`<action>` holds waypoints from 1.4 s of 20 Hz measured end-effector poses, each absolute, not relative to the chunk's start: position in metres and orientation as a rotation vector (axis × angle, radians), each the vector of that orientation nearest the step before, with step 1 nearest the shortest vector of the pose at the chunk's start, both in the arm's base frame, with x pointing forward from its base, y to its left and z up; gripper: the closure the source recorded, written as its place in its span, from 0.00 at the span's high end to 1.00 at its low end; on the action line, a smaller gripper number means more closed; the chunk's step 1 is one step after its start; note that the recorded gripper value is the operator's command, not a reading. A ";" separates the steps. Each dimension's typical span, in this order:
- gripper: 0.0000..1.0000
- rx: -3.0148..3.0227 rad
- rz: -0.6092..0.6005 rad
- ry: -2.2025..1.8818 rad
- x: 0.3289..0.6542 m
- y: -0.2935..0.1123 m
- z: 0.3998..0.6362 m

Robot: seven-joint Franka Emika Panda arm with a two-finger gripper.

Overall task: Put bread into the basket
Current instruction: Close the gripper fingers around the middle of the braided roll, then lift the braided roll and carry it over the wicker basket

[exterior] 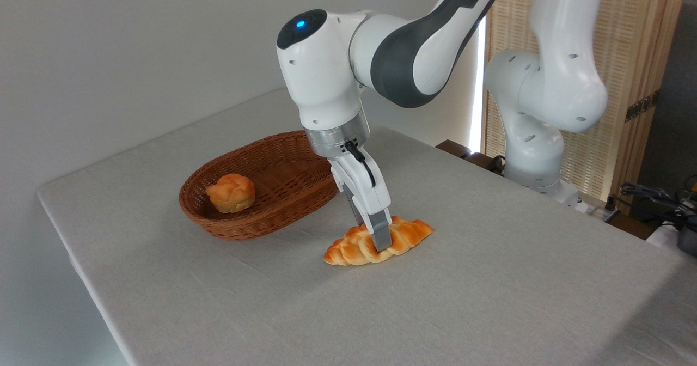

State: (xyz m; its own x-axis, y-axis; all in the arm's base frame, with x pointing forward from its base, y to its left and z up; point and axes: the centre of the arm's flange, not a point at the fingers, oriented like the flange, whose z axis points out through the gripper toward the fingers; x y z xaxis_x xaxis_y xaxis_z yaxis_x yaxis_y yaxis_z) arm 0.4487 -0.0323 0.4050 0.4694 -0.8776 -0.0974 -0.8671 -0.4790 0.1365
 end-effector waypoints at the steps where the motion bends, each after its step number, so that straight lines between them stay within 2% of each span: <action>1: 0.16 2.634 -0.237 -1.566 0.449 -0.032 0.405; 8: 0.15 2.640 -0.226 -1.564 0.451 -0.032 0.408; 10: 0.08 2.651 -0.212 -1.552 0.453 -0.034 0.415; 18: 0.06 2.642 -0.218 -1.578 0.460 -0.067 0.458; 22: 0.08 2.616 -0.249 -1.582 0.458 -0.093 0.494; 26: 0.09 2.618 -0.204 -1.492 0.450 -0.142 0.536; 28: 0.11 2.640 -0.182 -1.431 0.442 -0.172 0.545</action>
